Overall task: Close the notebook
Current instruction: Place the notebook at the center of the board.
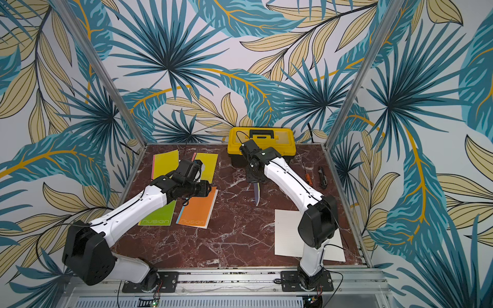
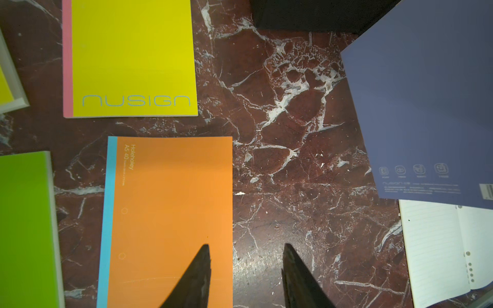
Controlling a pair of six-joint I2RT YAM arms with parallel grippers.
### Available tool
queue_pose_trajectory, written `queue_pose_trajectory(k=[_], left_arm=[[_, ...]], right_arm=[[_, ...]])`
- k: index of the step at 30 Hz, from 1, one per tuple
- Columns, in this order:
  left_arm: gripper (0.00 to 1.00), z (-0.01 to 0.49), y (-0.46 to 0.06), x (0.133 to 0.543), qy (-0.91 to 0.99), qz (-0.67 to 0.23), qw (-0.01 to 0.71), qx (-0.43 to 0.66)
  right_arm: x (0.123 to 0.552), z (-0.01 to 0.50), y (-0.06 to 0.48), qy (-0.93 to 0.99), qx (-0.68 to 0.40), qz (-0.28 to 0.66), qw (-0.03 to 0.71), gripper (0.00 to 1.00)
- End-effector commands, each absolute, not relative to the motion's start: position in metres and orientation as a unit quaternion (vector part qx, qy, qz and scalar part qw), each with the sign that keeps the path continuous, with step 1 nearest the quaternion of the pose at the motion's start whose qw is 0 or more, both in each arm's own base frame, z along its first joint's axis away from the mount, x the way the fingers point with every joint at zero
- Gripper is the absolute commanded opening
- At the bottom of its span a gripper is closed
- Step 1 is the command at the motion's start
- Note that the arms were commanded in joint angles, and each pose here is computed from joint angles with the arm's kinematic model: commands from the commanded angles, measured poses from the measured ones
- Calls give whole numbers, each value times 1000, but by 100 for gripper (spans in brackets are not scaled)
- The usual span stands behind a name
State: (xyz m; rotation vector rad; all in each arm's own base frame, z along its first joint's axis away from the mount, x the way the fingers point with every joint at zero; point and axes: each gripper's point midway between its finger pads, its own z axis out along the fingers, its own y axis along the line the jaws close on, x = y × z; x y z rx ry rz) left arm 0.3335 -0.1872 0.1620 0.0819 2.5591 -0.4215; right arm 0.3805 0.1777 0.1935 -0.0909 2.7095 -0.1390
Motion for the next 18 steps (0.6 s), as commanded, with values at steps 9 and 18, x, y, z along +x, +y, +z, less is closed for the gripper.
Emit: queue_pose_trajectory(k=[9, 18], left_arm=[[45, 167, -172, 326, 948, -155, 278, 17], [46, 167, -164, 322, 948, -152, 279, 12]], right_arm=[[380, 185, 163, 956, -46, -217, 193, 2], [391, 157, 178, 946, -73, -264, 173, 2]])
